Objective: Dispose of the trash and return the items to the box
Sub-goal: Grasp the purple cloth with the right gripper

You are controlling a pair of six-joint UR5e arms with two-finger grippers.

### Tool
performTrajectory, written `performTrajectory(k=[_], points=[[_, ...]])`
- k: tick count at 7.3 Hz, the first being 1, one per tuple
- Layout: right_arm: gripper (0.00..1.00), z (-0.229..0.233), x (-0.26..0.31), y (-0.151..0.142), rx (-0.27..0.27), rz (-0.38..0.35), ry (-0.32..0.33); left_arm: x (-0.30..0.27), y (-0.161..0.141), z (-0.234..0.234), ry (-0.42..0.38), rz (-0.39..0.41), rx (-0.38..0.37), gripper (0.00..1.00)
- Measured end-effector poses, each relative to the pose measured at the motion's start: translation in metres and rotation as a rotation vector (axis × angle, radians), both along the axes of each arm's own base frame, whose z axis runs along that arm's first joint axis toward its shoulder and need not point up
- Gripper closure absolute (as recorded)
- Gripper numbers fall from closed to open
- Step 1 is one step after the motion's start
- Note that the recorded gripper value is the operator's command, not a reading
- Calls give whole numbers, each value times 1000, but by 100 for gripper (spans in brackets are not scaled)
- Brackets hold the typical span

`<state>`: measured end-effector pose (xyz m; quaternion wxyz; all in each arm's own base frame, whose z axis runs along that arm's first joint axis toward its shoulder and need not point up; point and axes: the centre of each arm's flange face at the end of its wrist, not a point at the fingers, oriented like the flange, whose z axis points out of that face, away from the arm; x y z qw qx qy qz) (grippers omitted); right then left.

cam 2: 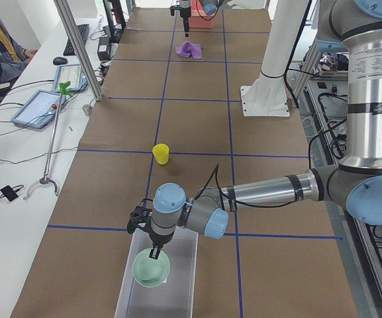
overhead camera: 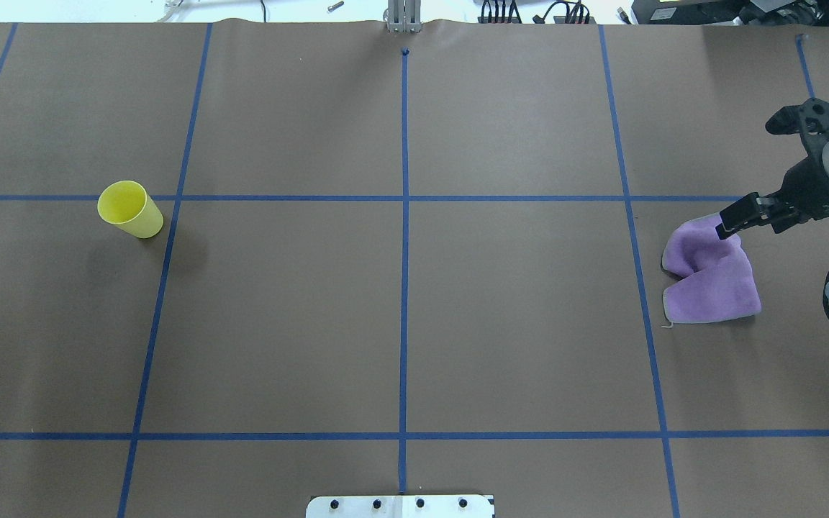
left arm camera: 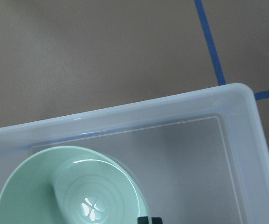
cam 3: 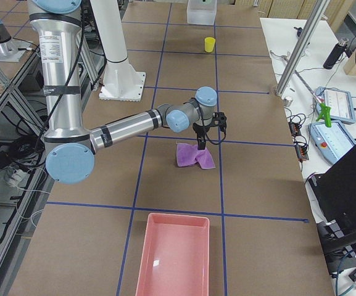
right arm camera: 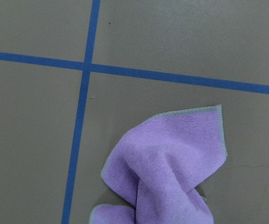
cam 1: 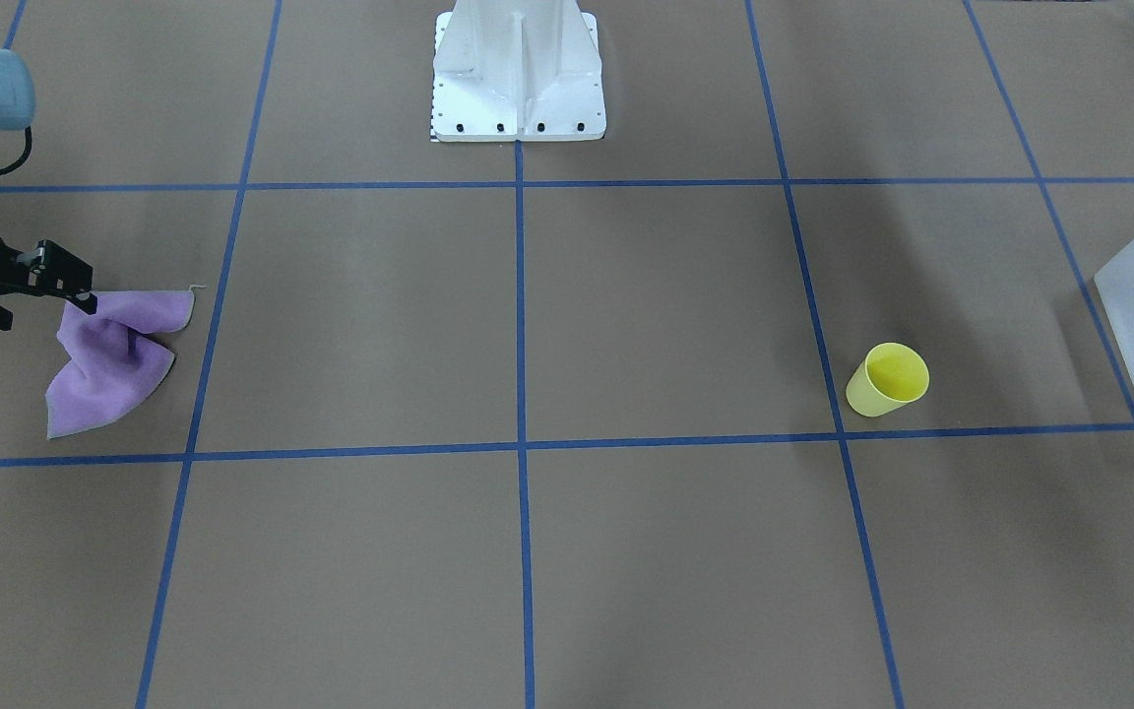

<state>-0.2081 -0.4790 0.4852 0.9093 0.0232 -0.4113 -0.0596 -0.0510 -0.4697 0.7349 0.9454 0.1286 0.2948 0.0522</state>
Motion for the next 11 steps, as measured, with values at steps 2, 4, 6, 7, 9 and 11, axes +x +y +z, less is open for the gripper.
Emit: performTrajectory(k=[2,4,6,7,9,11], points=[[0,5,-13,4,-10,-9,4,0,3,16,0,-3,-27,100],[0,10,-29,7,2,-22,33,0,3,21,-1,-3,-38,100],[1,23,-50,8,13,-40,75,0,3,21,-1,-3,-39,79],[11,30,-57,8,27,-41,94,0,3,20,-1,-3,-37,28],[100,38,-59,8,30,-35,107,0,2,18,0,-4,-31,3],[100,41,-58,9,20,-25,110,0,2,16,4,-20,-37,3]])
